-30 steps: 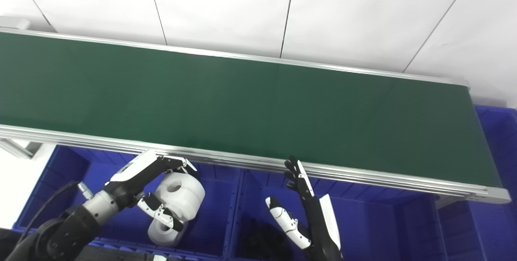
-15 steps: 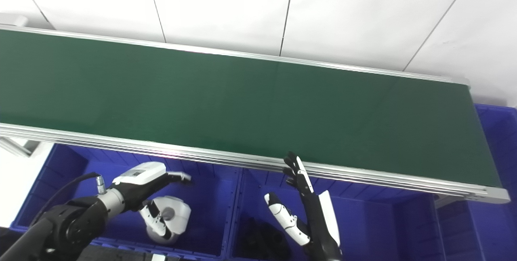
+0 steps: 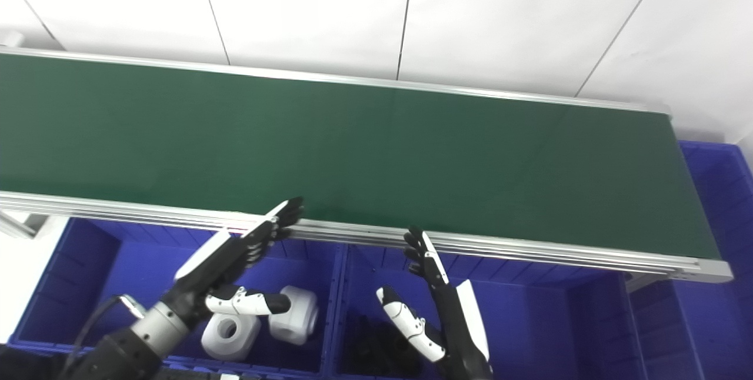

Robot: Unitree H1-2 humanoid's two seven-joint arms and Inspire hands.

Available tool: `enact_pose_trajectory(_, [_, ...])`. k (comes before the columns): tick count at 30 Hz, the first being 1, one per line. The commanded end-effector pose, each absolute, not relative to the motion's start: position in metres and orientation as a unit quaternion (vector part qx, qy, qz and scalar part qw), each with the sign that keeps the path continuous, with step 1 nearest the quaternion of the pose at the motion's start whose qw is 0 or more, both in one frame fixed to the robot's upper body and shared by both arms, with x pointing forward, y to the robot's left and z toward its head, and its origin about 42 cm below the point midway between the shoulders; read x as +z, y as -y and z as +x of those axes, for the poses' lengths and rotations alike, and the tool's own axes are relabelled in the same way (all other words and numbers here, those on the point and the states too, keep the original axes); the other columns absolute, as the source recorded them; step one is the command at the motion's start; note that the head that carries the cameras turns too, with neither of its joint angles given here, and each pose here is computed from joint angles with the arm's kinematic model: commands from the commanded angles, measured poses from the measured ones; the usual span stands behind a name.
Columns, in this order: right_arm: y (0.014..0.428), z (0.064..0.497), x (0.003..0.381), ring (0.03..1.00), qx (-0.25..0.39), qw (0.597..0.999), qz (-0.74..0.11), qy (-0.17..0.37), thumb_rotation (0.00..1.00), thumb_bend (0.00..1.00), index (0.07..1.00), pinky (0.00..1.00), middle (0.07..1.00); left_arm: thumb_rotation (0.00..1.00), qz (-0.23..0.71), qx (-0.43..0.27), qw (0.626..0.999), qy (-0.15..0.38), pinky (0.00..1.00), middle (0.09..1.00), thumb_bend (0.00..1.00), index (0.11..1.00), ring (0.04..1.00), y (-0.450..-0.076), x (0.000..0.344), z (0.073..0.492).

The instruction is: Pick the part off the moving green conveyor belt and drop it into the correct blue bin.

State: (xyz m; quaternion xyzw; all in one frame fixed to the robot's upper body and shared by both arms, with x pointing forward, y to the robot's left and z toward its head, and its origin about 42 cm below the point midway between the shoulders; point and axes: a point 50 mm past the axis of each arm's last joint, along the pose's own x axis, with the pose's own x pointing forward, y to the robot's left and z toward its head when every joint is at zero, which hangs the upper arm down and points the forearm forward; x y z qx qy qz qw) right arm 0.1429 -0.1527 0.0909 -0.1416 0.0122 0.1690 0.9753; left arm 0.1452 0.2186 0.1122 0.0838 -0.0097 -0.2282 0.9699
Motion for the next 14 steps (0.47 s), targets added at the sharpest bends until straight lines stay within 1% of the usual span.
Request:
enact_pose_trajectory(1, [0.152, 0.139, 0.102, 0.902, 0.167, 0.976, -0.137, 0.017, 0.77, 0.64, 0.972, 0.84, 0.934, 0.59, 0.062, -0.219, 0.973, 0.044, 0.95, 1.000, 0.70, 1.000, 1.000, -0.220, 0.112, 0.143])
enact_pose_trajectory(2, [0.152, 0.138, 0.102, 0.902, 0.167, 0.976, -0.137, 0.016, 0.77, 0.64, 0.973, 0.84, 0.936, 0.58, 0.053, -0.216, 0.974, 0.045, 0.97, 1.000, 0.69, 1.000, 1.000, -0.220, 0.109, 0.141])
enact_pose_trajectory(5, [0.152, 0.135, 0.100, 0.899, 0.168, 0.976, -0.139, 0.014, 0.77, 0.64, 0.970, 0.84, 0.937, 0.59, 0.041, -0.204, 0.977, 0.044, 0.97, 1.000, 0.68, 1.000, 1.000, -0.223, 0.103, 0.136])
enact_pose_trajectory(7, [0.151, 0.133, 0.099, 0.901, 0.169, 0.976, -0.141, 0.010, 0.77, 0.65, 0.971, 0.85, 0.937, 0.58, 0.035, -0.201, 0.978, 0.041, 0.97, 1.000, 0.67, 1.000, 1.000, -0.225, 0.101, 0.134])
enact_pose_trajectory(10, [0.150, 0.131, 0.098, 0.903, 0.171, 0.975, -0.145, 0.007, 0.76, 0.65, 0.973, 0.85, 0.939, 0.57, 0.033, -0.200, 0.979, 0.036, 0.97, 1.000, 0.66, 1.000, 0.996, -0.227, 0.096, 0.131])
enact_pose_trajectory(14, [0.146, 0.130, 0.097, 0.901, 0.167, 0.975, -0.144, 0.003, 0.74, 0.64, 0.970, 0.84, 0.936, 0.57, 0.044, -0.196, 0.979, 0.031, 0.95, 1.000, 0.66, 1.000, 0.991, -0.232, 0.092, 0.129])
